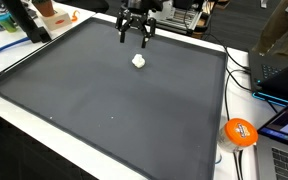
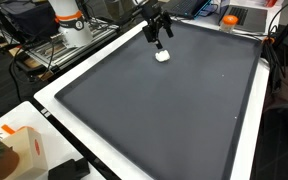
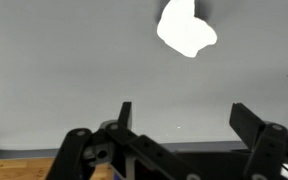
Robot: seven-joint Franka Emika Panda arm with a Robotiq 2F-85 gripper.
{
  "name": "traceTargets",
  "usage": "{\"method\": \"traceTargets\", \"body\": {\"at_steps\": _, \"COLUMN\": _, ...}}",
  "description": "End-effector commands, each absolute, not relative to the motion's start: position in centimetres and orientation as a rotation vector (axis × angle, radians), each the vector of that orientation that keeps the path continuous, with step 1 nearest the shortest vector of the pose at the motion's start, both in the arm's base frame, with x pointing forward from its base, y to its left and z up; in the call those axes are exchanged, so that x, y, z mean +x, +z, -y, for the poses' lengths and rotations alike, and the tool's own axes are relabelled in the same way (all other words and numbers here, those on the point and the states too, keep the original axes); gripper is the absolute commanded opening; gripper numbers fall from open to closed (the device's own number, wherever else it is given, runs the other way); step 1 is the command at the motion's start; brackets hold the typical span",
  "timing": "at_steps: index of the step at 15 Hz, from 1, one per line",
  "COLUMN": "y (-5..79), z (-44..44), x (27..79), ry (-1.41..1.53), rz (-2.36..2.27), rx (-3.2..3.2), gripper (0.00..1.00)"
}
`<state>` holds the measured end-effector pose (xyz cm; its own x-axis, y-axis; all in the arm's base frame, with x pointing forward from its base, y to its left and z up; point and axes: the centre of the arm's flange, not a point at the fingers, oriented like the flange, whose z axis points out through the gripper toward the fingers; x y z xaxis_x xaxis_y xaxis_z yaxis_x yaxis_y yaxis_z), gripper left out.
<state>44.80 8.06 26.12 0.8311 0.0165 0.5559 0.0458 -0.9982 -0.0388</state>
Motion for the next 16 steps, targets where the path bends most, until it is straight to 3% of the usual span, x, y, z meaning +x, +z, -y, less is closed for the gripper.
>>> {"method": "traceTargets", "body": {"at_steps": 1, "y": 26.2, "z": -10.2, "x": 41.8, "ry": -0.836, "rz": 0.135, "rx": -3.017, "gripper": 1.0}}
{"method": "traceTargets", "body": {"at_steps": 16, "y": 22.1, "z": -14.3, "x": 38.3, "ry": -0.912, "rz": 0.052, "rx": -3.025, "gripper": 1.0}}
